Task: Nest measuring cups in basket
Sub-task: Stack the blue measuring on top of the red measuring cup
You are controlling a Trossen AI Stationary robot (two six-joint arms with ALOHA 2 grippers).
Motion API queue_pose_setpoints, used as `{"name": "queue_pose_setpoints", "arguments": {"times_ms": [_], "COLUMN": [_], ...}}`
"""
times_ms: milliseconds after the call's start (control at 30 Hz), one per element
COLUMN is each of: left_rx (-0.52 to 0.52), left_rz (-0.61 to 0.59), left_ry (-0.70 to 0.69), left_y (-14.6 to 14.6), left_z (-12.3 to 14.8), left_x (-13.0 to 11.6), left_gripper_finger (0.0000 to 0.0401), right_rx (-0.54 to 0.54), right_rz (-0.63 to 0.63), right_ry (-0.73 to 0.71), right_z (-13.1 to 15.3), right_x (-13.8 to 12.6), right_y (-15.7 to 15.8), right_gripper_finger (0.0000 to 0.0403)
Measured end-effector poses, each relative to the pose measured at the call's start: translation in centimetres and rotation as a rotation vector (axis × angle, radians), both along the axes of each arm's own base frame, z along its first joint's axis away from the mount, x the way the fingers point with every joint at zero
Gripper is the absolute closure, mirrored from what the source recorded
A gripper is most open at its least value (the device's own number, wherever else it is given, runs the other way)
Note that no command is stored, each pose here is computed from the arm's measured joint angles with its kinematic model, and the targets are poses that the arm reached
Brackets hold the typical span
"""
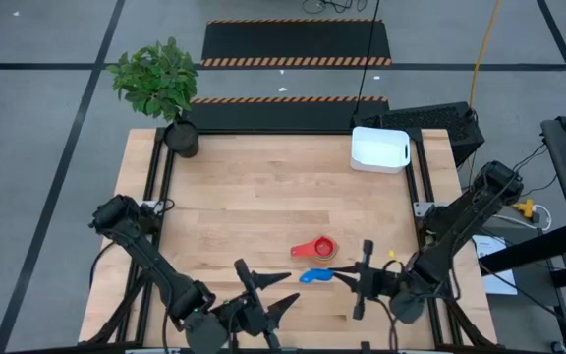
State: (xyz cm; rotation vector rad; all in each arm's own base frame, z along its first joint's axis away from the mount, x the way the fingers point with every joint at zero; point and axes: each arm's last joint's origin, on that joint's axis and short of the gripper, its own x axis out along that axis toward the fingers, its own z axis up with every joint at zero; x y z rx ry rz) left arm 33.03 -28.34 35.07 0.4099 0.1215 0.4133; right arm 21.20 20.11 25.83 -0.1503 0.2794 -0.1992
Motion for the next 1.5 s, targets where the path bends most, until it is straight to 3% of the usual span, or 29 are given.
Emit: {"name": "queue_pose_setpoints", "arguments": {"times_ms": [133,300,500,867,1033,1500], "left_rx": [-0.075,-0.047,-0.142,-0.298,-0.384,-0.486], "left_rz": [-0.021,-0.003,-0.105,-0.057,-0.067,-0.047], "left_ry": [0.066,0.130,0.167,0.330,0.368,0.475], "left_y": [0.3,0.7,1.6,4.6,5.4,6.0], "left_z": [-0.8,-2.3,-2.7,-4.8,-5.1,-6.5], "left_x": [-0.1,0.3,1.3,2.3,2.7,2.7], "left_gripper_finger": [0.0141,0.0122,0.0139,0.0182,0.0183,0.0183], "right_rx": [0.042,0.103,0.165,0.238,0.295,0.347], "right_rz": [0.019,0.040,-0.007,0.016,0.036,0.024], "right_ry": [0.050,0.128,0.238,0.330,0.385,0.500], "right_z": [-1.1,-2.6,-3.9,-4.4,-4.7,-5.4], "right_x": [1.2,2.7,3.2,3.0,2.8,2.2], "right_y": [-0.3,-1.0,-2.3,-2.6,-2.6,-2.9], "right_gripper_finger": [0.0403,0.0403,0.0403,0.0403,0.0403,0.0403]}}
